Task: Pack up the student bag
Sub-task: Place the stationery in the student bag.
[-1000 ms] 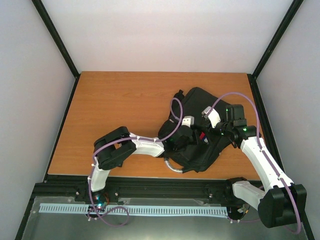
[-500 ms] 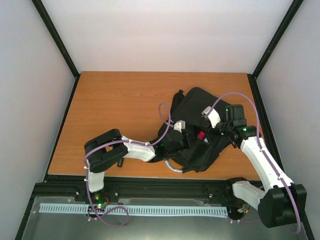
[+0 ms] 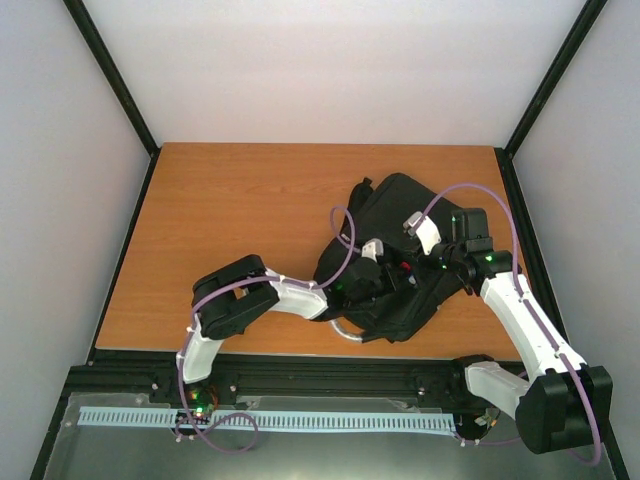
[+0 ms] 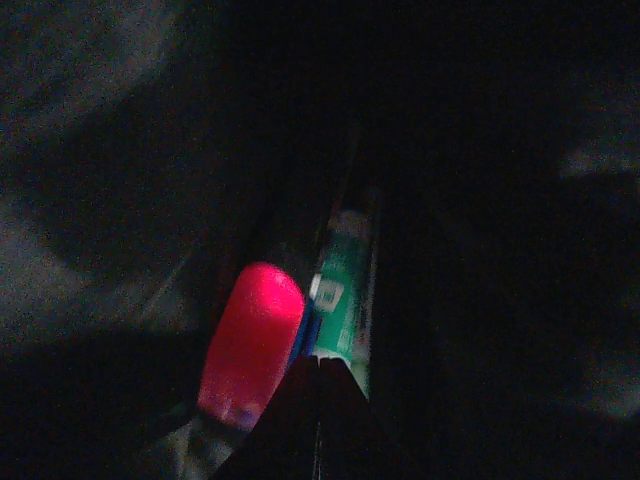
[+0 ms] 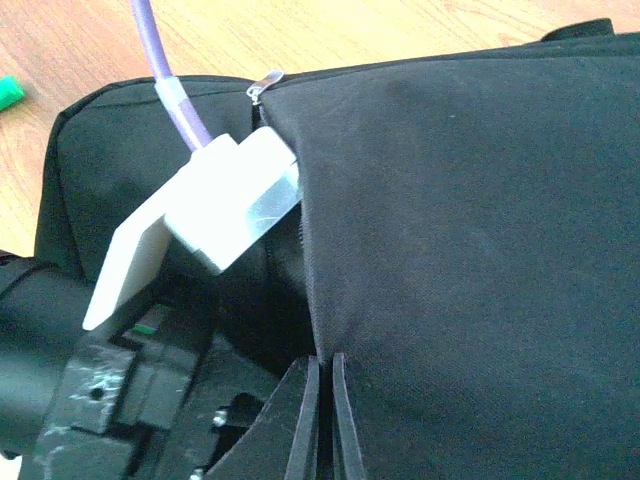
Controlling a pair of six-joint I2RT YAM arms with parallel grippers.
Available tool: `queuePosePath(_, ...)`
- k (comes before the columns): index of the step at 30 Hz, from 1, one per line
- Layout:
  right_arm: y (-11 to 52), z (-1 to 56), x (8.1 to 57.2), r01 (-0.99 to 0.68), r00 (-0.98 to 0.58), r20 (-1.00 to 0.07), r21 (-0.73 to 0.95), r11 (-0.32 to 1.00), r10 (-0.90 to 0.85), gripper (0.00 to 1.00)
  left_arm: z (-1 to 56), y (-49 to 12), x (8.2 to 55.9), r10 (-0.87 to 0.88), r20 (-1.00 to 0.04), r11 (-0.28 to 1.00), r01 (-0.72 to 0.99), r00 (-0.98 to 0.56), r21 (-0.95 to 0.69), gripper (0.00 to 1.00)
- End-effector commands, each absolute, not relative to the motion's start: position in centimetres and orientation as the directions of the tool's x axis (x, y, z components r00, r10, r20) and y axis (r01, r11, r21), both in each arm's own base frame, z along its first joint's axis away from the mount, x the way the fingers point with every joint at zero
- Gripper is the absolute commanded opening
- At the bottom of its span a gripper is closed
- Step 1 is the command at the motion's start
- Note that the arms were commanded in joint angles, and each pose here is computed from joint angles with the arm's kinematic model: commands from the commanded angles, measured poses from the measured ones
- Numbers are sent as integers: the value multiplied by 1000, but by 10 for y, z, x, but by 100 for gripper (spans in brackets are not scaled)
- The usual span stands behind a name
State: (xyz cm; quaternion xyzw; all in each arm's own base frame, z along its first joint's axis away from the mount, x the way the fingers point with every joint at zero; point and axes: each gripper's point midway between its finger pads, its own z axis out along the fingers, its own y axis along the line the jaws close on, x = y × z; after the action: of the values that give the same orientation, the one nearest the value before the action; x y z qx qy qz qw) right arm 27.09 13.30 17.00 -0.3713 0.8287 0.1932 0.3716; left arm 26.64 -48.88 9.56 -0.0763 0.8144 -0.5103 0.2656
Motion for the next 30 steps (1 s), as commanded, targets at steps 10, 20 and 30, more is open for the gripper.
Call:
queuePosePath(10,144,185,265,-794,-400,-796,54,605,-454,4,107,-494,311,-448,-396,494,148,-802,-857,1)
queuePosePath(20,143,185,267,-788,-405,-793,50,614,-455,4,122,-463,268,-306,-464,618,198,-831,-761,1)
queuePosePath(30,141,182,269,-783,-413,-786,48,620,-460,5,78,-461,246,-184,-416,653,206,-890,-729,1)
